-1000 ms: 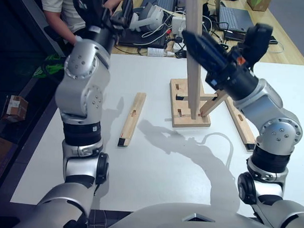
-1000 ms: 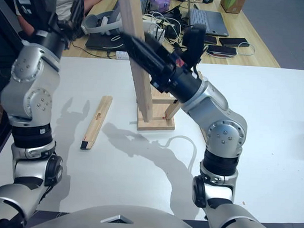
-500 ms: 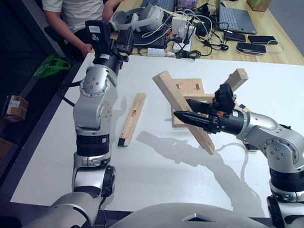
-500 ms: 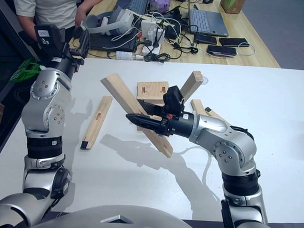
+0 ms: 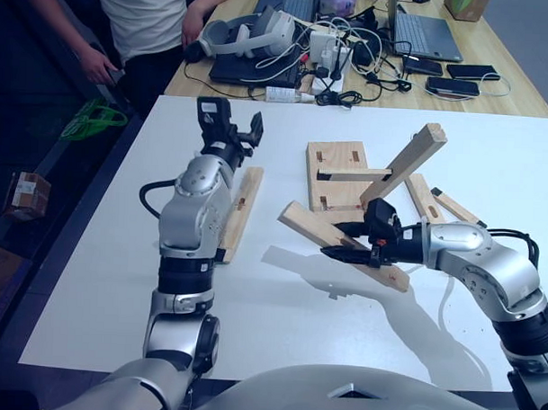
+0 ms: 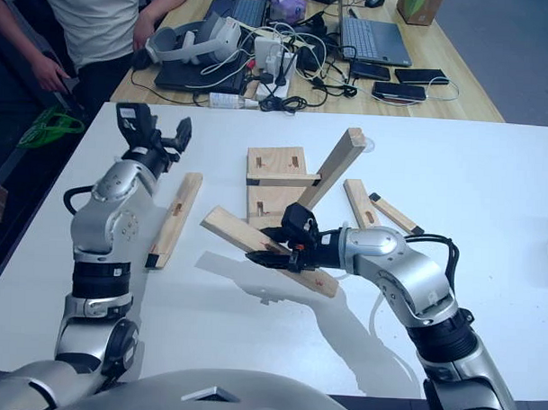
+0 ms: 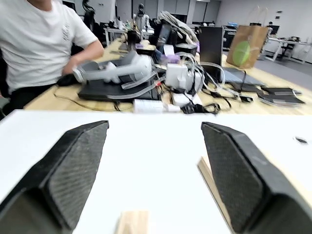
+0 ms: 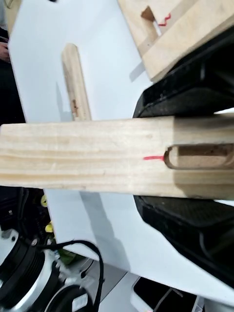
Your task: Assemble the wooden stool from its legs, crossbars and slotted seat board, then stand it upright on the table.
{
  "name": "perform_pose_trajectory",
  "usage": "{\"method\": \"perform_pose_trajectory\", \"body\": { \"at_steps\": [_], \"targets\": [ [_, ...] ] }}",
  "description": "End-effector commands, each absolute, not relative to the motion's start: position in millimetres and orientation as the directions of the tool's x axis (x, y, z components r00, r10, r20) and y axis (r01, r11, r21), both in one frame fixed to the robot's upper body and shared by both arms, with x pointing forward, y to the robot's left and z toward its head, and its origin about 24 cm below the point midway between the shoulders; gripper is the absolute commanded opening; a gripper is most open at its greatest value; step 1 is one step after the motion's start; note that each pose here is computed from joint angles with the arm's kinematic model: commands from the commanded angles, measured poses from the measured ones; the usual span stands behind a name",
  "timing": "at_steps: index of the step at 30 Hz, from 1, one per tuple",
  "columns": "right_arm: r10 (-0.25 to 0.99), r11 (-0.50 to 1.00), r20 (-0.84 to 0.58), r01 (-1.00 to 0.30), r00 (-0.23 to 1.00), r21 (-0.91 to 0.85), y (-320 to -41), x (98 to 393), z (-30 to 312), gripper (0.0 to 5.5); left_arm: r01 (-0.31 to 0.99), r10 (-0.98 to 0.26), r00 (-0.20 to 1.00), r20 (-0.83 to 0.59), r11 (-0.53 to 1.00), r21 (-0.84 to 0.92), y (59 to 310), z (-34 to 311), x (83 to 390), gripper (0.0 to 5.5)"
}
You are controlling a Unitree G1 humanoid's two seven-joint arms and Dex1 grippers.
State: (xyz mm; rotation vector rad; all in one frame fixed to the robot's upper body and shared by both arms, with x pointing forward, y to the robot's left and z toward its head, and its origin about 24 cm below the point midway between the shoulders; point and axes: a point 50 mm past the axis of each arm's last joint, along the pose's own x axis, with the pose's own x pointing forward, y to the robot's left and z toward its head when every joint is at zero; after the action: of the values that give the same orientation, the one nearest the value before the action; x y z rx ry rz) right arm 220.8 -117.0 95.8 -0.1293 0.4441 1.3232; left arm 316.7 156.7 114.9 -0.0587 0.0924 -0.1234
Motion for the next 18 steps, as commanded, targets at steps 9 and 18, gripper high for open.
{"method": "perform_pose_trajectory", "body": {
  "at_steps": [9,18],
  "targets": [
    [0.729,0.216,-0.652,-0.974,0.208,-0.07,-124,242,52,2.01,0.186,-0.192,0.979,-0.066,0.979,-0.079,145,106,313,3.42],
    [0.67,0.258,-0.677,-0.95,0.305,-0.173,-106,279,29,2.01,0.17,-0.173,0.984,-0.032,0.982,-0.082,146,117,317,3.42]
  ]
}}
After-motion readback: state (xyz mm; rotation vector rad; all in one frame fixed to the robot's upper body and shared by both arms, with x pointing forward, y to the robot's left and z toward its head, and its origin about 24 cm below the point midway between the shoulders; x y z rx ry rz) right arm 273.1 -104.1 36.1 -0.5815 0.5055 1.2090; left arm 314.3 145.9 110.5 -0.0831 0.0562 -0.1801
